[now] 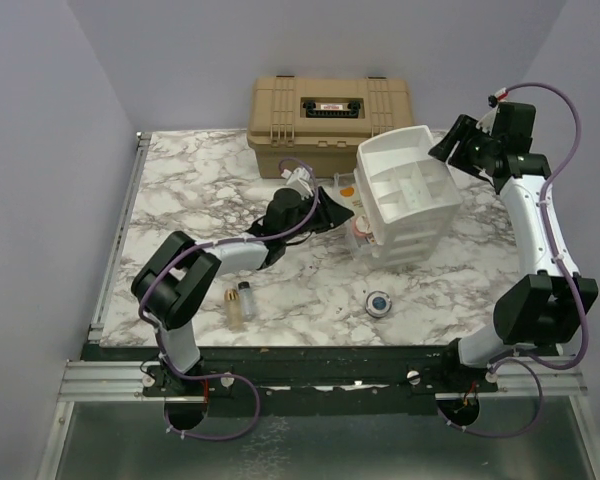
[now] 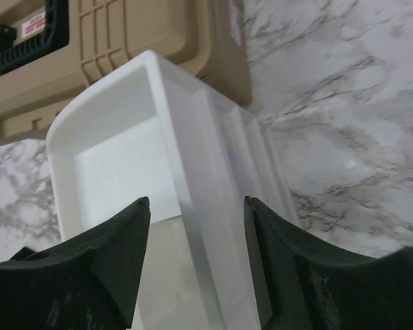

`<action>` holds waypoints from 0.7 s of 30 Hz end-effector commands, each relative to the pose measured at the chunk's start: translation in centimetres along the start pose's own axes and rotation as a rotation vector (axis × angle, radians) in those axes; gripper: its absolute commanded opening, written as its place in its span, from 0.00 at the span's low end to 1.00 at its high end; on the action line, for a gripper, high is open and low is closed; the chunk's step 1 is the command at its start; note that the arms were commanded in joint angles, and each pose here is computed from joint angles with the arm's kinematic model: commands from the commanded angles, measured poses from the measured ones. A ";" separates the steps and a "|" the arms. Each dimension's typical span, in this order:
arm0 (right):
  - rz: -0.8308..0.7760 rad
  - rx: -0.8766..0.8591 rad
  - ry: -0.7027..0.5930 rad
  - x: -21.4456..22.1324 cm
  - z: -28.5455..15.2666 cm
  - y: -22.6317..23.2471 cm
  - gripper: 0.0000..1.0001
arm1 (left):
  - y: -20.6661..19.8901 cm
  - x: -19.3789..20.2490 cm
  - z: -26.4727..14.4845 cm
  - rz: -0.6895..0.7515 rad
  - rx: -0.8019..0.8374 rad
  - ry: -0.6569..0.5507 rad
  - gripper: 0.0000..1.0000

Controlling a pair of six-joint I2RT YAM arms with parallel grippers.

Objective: Organize the makeup
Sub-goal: Close the drawer in the storage box.

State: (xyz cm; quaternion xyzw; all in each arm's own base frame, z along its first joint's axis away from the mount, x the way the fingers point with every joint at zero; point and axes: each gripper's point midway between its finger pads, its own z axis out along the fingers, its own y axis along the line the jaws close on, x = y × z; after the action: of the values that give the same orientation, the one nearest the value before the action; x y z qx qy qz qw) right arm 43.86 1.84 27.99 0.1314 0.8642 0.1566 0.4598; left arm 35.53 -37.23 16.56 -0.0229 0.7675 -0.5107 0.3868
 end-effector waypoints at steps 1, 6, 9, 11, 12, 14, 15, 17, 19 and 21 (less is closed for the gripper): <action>0.071 -0.286 0.064 1.3 -0.2 4.7 0.62 | -2.5 -0.2 1.6 0.013 0.100 -0.005 0.38; 0.097 -0.310 0.076 3.0 -0.6 4.7 0.63 | -3.4 0.2 2.7 -0.002 0.153 -0.019 0.37; 0.102 -0.341 0.091 3.9 -1.1 5.1 0.63 | -5.0 0.2 3.8 -0.065 0.246 -0.035 0.33; 0.105 -0.363 0.091 4.2 -1.5 5.4 0.64 | -5.4 0.4 4.3 -0.102 0.288 -0.039 0.32; 0.101 -0.385 0.089 4.3 -1.8 5.7 0.64 | -5.3 0.6 4.4 -0.122 0.298 -0.043 0.32; 0.108 -0.415 0.094 4.5 -2.1 6.1 0.65 | -5.2 0.6 4.5 -0.147 0.311 -0.060 0.31; 0.114 -0.429 0.103 4.6 -2.2 6.4 0.65 | -5.1 0.5 4.4 -0.156 0.314 -0.070 0.31; 0.124 -0.459 0.114 4.8 -2.4 6.8 0.65 | -5.3 0.5 4.2 -0.175 0.336 -0.080 0.32; 0.127 -0.430 0.093 4.6 -2.3 6.4 0.65 | -5.5 0.5 3.8 -0.183 0.352 -0.083 0.32; 0.103 -0.376 0.053 3.6 -2.4 5.7 0.66 | -5.3 0.5 3.1 -0.181 0.340 -0.090 0.33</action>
State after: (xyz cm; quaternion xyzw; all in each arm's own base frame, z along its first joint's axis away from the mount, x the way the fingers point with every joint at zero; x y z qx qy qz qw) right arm 42.01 5.85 26.67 0.1074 0.8338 0.3021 0.4494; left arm 36.82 -42.16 16.29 -0.0598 0.6982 -0.6159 0.3601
